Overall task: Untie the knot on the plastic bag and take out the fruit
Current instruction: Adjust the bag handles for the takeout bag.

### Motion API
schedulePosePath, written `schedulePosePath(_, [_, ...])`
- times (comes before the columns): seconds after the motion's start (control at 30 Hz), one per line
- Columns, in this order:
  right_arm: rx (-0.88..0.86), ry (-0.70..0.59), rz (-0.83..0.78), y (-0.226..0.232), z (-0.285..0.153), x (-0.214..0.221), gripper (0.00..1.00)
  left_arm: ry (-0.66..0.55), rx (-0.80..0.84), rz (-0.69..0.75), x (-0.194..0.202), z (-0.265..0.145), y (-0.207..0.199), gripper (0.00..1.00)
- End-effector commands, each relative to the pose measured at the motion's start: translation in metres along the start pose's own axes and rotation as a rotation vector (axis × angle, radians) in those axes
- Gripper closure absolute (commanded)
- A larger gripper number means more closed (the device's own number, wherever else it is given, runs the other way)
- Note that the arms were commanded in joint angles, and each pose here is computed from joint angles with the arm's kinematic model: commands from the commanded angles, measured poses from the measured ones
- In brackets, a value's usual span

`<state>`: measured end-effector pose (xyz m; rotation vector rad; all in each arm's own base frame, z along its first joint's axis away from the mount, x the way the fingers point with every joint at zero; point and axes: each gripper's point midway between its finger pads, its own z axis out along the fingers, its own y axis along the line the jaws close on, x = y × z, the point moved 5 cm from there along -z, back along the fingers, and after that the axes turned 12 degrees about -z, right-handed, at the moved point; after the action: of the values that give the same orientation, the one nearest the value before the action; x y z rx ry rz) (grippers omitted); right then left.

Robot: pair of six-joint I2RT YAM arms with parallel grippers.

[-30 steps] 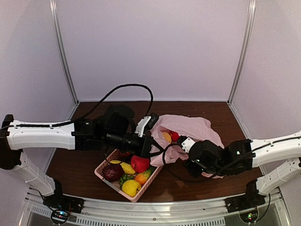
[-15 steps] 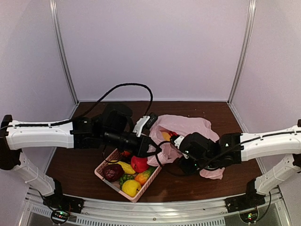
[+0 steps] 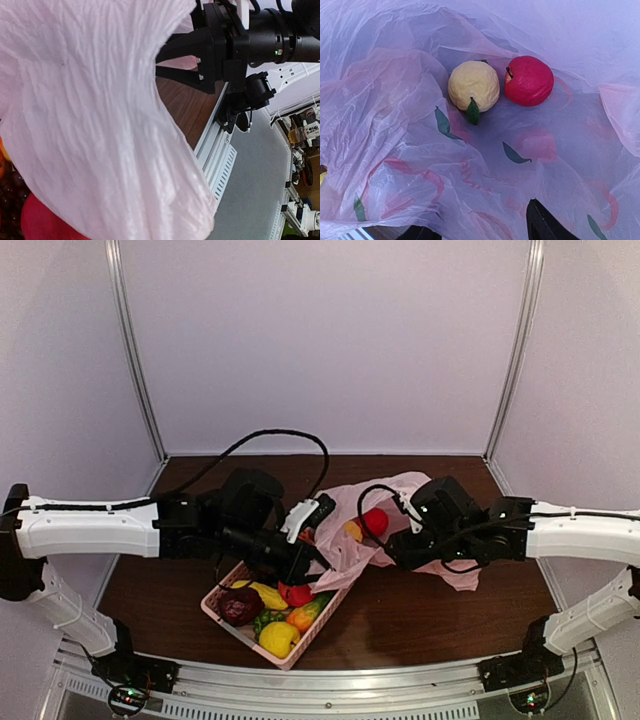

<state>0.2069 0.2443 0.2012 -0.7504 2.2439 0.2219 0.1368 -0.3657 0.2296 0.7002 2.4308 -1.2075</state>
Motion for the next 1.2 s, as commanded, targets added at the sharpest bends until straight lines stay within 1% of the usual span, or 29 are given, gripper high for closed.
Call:
schedulePosePath(0.0, [-0.034,-0.093,0.091,0.006,0.007,-0.027,0.42,0.025,0.013,0.044,-0.001,0.004,-0.002,1.00])
schedulePosePath(0.1, [-0.064,-0.118,0.134,0.011,0.014,-0.035,0.38,0.026,-0.013,0.051,-0.003,0.006,0.001,1.00])
schedulePosePath(0.27, [-0.127,-0.189,0.208,0.009,0.005,-0.054,0.26,0.044,-0.055,0.056,-0.001,0.011,0.007,1.00])
schedulePosePath(0.4, [-0.145,-0.228,0.226,0.004,-0.005,-0.065,0.16,0.040,-0.060,0.055,-0.003,0.013,0.008,1.00])
schedulePosePath(0.53, [-0.133,-0.216,0.229,-0.001,-0.002,-0.065,0.12,0.021,-0.057,0.057,-0.007,0.013,0.006,1.00])
schedulePosePath(0.7, [-0.102,-0.183,0.274,-0.014,0.006,-0.051,0.09,-0.004,-0.068,0.059,-0.012,0.010,0.005,1.00])
schedulePosePath(0.77, [-0.056,-0.164,0.284,-0.022,0.004,-0.043,0.08,-0.022,-0.074,0.060,-0.016,0.007,0.005,1.00])
schedulePosePath(0.87, [0.084,-0.124,0.314,-0.047,-0.005,-0.023,0.07,-0.053,-0.065,0.078,-0.029,0.003,0.000,1.00])
schedulePosePath(0.93, [0.197,-0.086,0.344,-0.067,-0.014,-0.005,0.05,-0.052,-0.033,0.136,-0.039,0.004,-0.012,1.00])
schedulePosePath(1.03, [0.335,-0.069,0.395,-0.094,-0.031,0.016,0.02,-0.035,0.030,0.204,-0.053,0.011,-0.030,1.00])
schedulePosePath(1.1, [0.373,-0.079,0.420,-0.105,-0.043,0.026,0.01,-0.018,0.074,0.237,-0.060,0.019,-0.041,1.00])
schedulePosePath(1.17, [0.370,-0.110,0.443,-0.109,-0.055,0.031,0.01,0.002,0.111,0.257,-0.066,0.030,-0.049,1.00])
